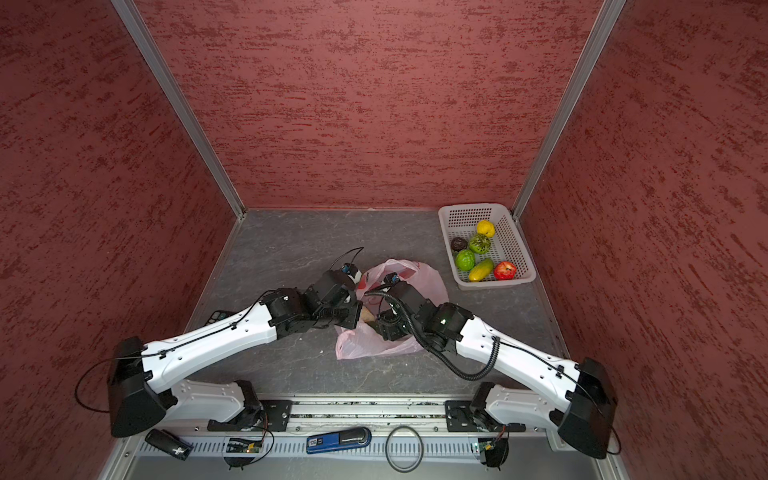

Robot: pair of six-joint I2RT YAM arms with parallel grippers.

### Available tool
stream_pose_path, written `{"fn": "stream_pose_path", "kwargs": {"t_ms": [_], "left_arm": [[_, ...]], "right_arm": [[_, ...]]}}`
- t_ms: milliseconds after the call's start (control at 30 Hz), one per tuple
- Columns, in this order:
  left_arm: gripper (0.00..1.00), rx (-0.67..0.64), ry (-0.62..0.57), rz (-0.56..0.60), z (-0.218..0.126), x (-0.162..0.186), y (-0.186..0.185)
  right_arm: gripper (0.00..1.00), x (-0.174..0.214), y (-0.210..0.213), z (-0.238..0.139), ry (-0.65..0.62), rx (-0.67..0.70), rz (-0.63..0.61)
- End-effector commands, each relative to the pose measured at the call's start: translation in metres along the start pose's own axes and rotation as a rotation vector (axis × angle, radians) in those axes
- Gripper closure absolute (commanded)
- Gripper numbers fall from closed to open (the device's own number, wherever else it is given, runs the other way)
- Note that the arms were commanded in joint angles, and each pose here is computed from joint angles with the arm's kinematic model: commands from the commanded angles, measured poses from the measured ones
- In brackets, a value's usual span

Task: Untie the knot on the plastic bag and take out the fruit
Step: 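Move the right gripper back into the pink bag above the fruit, then lower the right gripper and close it on the dark green fruit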

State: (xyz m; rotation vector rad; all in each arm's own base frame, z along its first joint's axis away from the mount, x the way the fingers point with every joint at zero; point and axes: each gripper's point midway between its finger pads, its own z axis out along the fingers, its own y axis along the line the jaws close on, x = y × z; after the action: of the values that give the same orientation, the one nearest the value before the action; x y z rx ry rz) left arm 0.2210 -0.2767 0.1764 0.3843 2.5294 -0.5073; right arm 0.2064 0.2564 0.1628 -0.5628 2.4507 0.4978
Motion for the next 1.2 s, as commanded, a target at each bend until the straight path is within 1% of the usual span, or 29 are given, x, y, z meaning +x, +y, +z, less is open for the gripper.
{"fn": "stream_pose_path", "kwargs": {"t_ms": [0,167,300,467,600,733,833,1000,1167], "left_arm": [[1.00,0.009,-0.020,0.000,-0.008,-0.007,-0.004],[1.00,0.006,0.006,0.005,-0.008,-0.001,-0.002],[1.00,0.018,0.032,0.005,-0.009,0.003,-0.003],[1.00,0.043,0.118,0.007,-0.009,0.021,-0.004],[1.00,0.060,0.196,0.005,-0.006,0.044,-0.003],[1.00,0.060,0.224,0.004,-0.004,0.057,0.002],[1.00,0.052,0.239,0.018,-0.003,0.061,0.005],[1.00,0.053,0.232,0.026,-0.003,0.058,0.007],[1.00,0.070,0.223,0.020,-0.001,0.054,0.007]], "right_arm": [[0.29,0.002,-0.002,0.019,-0.007,0.025,-0.050],[0.30,0.029,-0.002,0.049,0.072,0.010,-0.004],[0.30,0.052,-0.002,0.063,0.122,-0.014,0.058],[0.30,0.071,0.005,0.074,0.158,-0.055,0.150],[0.26,0.061,0.013,0.074,0.119,-0.091,0.218],[0.23,0.046,0.022,0.078,0.083,-0.119,0.268],[0.20,0.037,0.027,0.084,0.069,-0.131,0.294],[0.15,0.038,0.023,0.101,0.084,-0.082,0.292],[0.10,0.030,0.024,0.115,0.078,-0.058,0.246]]}}
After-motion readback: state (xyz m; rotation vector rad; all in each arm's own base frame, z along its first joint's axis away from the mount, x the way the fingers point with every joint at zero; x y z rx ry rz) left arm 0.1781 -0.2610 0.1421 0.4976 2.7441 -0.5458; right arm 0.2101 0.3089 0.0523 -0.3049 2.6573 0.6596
